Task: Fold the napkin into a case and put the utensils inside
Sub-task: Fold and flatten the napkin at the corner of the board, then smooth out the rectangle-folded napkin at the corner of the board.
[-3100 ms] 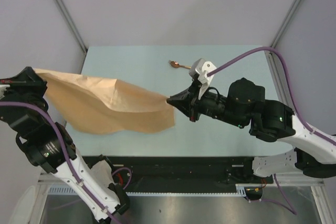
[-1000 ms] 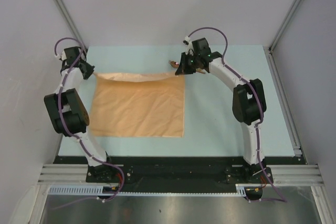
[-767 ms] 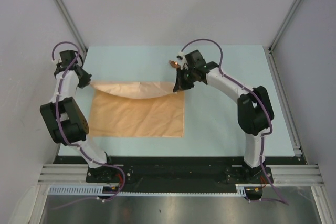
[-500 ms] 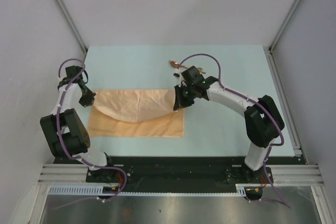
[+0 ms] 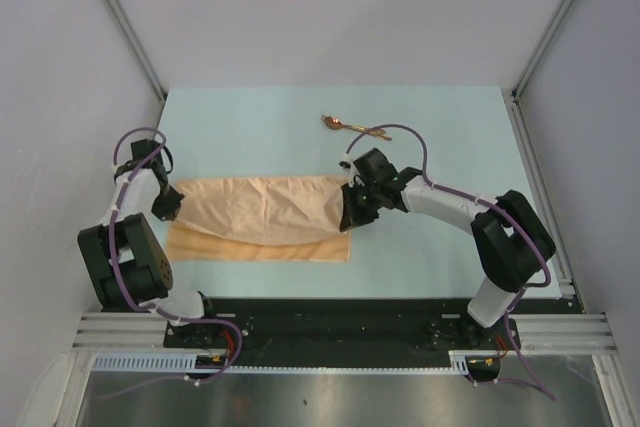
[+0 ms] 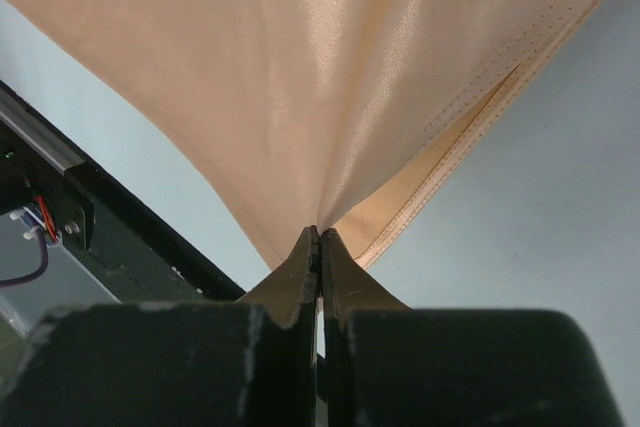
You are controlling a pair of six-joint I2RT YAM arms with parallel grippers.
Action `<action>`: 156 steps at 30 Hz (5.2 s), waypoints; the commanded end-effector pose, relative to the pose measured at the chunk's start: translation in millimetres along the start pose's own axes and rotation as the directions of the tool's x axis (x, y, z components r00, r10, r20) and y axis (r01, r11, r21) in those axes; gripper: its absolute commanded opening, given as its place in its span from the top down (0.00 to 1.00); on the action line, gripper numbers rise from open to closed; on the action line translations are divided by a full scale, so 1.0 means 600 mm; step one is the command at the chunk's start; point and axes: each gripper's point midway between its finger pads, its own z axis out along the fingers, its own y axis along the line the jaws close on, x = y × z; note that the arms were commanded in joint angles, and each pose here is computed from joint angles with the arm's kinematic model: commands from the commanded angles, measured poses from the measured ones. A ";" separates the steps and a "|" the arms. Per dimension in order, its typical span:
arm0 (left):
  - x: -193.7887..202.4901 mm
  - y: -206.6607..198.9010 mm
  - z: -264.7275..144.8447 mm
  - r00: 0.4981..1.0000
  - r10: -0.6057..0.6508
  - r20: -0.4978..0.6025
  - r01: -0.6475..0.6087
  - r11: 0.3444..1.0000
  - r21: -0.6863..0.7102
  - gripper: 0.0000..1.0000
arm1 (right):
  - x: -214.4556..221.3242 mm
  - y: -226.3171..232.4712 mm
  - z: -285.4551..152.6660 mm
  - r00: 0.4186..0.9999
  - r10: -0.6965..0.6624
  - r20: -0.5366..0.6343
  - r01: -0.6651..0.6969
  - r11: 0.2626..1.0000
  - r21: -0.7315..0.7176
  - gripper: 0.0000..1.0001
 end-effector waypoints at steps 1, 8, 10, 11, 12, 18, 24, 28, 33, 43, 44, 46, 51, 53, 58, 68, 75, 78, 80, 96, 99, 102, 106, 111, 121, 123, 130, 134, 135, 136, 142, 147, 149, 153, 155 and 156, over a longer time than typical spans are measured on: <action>0.000 0.018 0.016 1.000 -0.013 0.003 0.013 0.997 -0.070 1.00 | -0.009 0.024 -0.008 0.999 -0.024 0.046 0.026 0.998 -0.055 1.00; 0.006 0.022 0.045 1.000 0.013 -0.012 -0.014 0.994 -0.106 1.00 | 0.010 0.022 0.017 1.000 -0.002 0.014 0.003 0.998 -0.061 1.00; 0.011 0.025 0.051 1.000 0.017 -0.022 -0.020 0.992 -0.121 1.00 | 0.018 0.021 0.022 1.000 0.002 0.002 -0.001 0.998 -0.057 1.00; 0.011 0.026 0.052 1.000 0.022 -0.020 -0.024 0.992 -0.122 1.00 | 0.023 0.019 0.025 1.000 -0.002 -0.003 0.002 0.999 -0.053 1.00; 0.008 0.026 0.054 1.000 0.020 -0.010 -0.021 0.992 -0.122 1.00 | 0.026 0.017 0.028 1.000 0.004 -0.007 -0.005 0.999 -0.051 1.00; 0.012 0.027 0.059 1.000 0.021 -0.017 -0.023 0.992 -0.127 1.00 | 0.038 0.012 0.040 0.999 0.018 -0.029 -0.020 0.998 -0.054 1.00; 0.021 0.033 0.067 0.999 0.028 -0.027 -0.031 0.990 -0.139 1.00 | 0.048 0.004 0.041 0.999 0.024 -0.043 -0.026 0.999 -0.037 1.00; 0.028 0.041 0.068 0.999 0.026 -0.039 -0.032 0.987 -0.159 1.00 | 0.056 0.005 0.036 0.999 0.028 -0.045 -0.030 0.999 -0.037 1.00; 0.024 0.048 0.056 1.000 0.004 -0.016 -0.007 0.986 -0.165 1.00 | 0.061 0.020 0.035 0.999 0.021 -0.044 -0.023 0.998 -0.051 1.00; 0.042 0.052 0.072 0.998 -0.006 -0.059 -0.004 0.986 -0.165 1.00 | 0.075 0.006 0.054 0.997 0.024 -0.067 -0.026 0.999 -0.028 1.00; 0.042 0.049 0.072 0.998 -0.007 -0.062 -0.003 0.987 -0.159 1.00 | 0.074 0.004 0.055 0.997 0.027 -0.068 -0.028 0.999 -0.024 1.00; 0.044 0.049 0.075 0.998 -0.004 -0.069 -0.007 0.987 -0.160 1.00 | 0.070 0.001 0.056 0.998 0.028 -0.060 -0.029 0.999 -0.018 1.00; 0.047 0.052 0.078 0.998 -0.001 -0.069 -0.010 0.986 -0.166 1.00 | 0.063 -0.009 0.055 0.998 0.037 -0.054 -0.038 0.999 -0.009 1.00; 0.048 0.053 0.079 0.998 -0.004 -0.069 -0.008 0.986 -0.168 1.00 | 0.064 -0.007 0.055 0.998 0.033 -0.058 -0.033 0.999 -0.008 1.00; 0.049 0.061 0.073 0.998 -0.034 -0.054 0.023 0.982 -0.186 0.98 | 0.062 -0.004 0.051 0.998 0.031 -0.056 -0.032 0.999 -0.015 0.98; 0.018 0.062 0.038 0.997 -0.072 0.014 0.073 0.986 -0.148 0.61 | 0.054 0.011 0.053 0.998 0.016 -0.057 -0.018 0.999 -0.034 0.76; 0.008 0.065 -0.037 0.989 -0.118 0.094 0.124 0.991 -0.054 0.33 | 0.013 0.013 0.022 1.000 -0.025 -0.014 0.025 1.000 0.000 0.54; 0.012 0.047 -0.067 0.986 -0.113 0.121 0.107 0.993 0.056 0.32 | 0.000 0.011 -0.003 0.999 -0.054 0.004 0.054 0.998 0.029 0.41; 0.033 0.014 -0.073 0.993 -0.068 0.093 0.049 0.979 0.195 0.35 | 0.004 0.003 -0.015 0.996 -0.085 0.003 0.085 0.993 0.080 0.31; 0.087 -0.006 0.014 0.995 -0.004 -0.101 0.034 0.955 0.294 0.87 | 0.045 0.052 0.017 0.998 -0.048 -0.046 0.042 0.993 -0.114 0.55; 0.087 0.010 0.020 0.993 -0.021 -0.119 0.051 0.967 0.250 0.88 | 0.065 0.037 0.029 0.997 -0.030 -0.072 0.020 0.991 -0.130 0.60; 0.085 0.037 0.031 0.989 -0.041 -0.140 0.064 0.984 0.164 0.88 | 0.100 0.018 0.051 0.990 -0.008 -0.141 -0.012 0.990 -0.139 0.66; 0.090 0.046 0.034 0.982 -0.058 -0.177 0.082 0.988 0.131 0.89 | 0.110 0.009 0.049 0.987 -0.010 -0.159 -0.012 0.990 -0.139 0.72; 0.064 0.055 0.000 0.989 -0.107 -0.101 0.119 0.985 0.126 0.79 | 0.069 0.025 0.026 0.995 -0.026 -0.099 0.011 0.988 -0.154 0.70; 0.058 0.115 -0.002 0.975 -0.208 -0.080 0.210 0.977 0.017 0.50 | 0.056 0.038 0.013 0.998 -0.060 -0.019 0.054 0.971 -0.232 0.55; 0.060 0.113 0.001 0.975 -0.203 -0.092 0.206 0.978 0.026 0.50 | 0.037 0.021 0.002 1.000 -0.021 0.009 0.023 0.971 -0.239 0.55; 0.072 0.116 0.033 0.973 -0.181 -0.146 0.183 0.983 -0.001 0.50 | 0.020 0.012 -0.016 0.999 0.030 0.028 -0.021 0.961 -0.276 0.54; 0.081 0.109 0.047 0.969 -0.173 -0.177 0.177 0.984 0.008 0.56 | 0.021 0.014 -0.019 0.999 0.023 0.031 -0.013 0.960 -0.279 0.54; 0.080 0.110 0.049 0.969 -0.173 -0.175 0.177 0.984 0.007 0.57 | 0.024 0.015 -0.018 0.999 0.023 0.028 -0.014 0.959 -0.282 0.54; 0.080 0.111 0.052 0.970 -0.171 -0.173 0.174 0.985 0.003 0.58 | 0.023 0.018 -0.019 0.999 0.020 0.031 -0.010 0.958 -0.285 0.54; 0.073 0.112 0.051 0.973 -0.170 -0.155 0.173 0.985 0.004 0.72 | 0.025 0.023 -0.021 0.999 0.004 0.035 0.006 0.959 -0.284 0.54; 0.074 0.111 0.055 0.974 -0.165 -0.157 0.169 0.986 0.007 0.90 | 0.024 0.027 -0.023 0.999 -0.006 0.040 0.017 0.958 -0.286 0.54; 0.071 0.113 0.054 0.975 -0.164 -0.151 0.167 0.986 0.002 1.00 | 0.025 0.026 -0.023 0.999 -0.006 0.042 0.017 0.959 -0.283 0.54; 0.062 0.115 0.038 0.974 -0.189 -0.128 0.190 0.982 -0.003 1.00 | 0.022 0.027 -0.024 0.999 -0.007 0.048 0.021 0.958 -0.286 0.54; 0.058 0.116 0.031 0.971 -0.210 -0.116 0.211 0.978 -0.006 1.00 | 0.022 0.029 -0.024 0.999 -0.006 0.049 0.020 0.956 -0.291 0.55; 0.061 0.116 0.030 0.970 -0.214 -0.118 0.215 0.977 -0.006 1.00 | 0.023 0.030 -0.023 0.999 -0.007 0.044 0.020 0.956 -0.293 0.55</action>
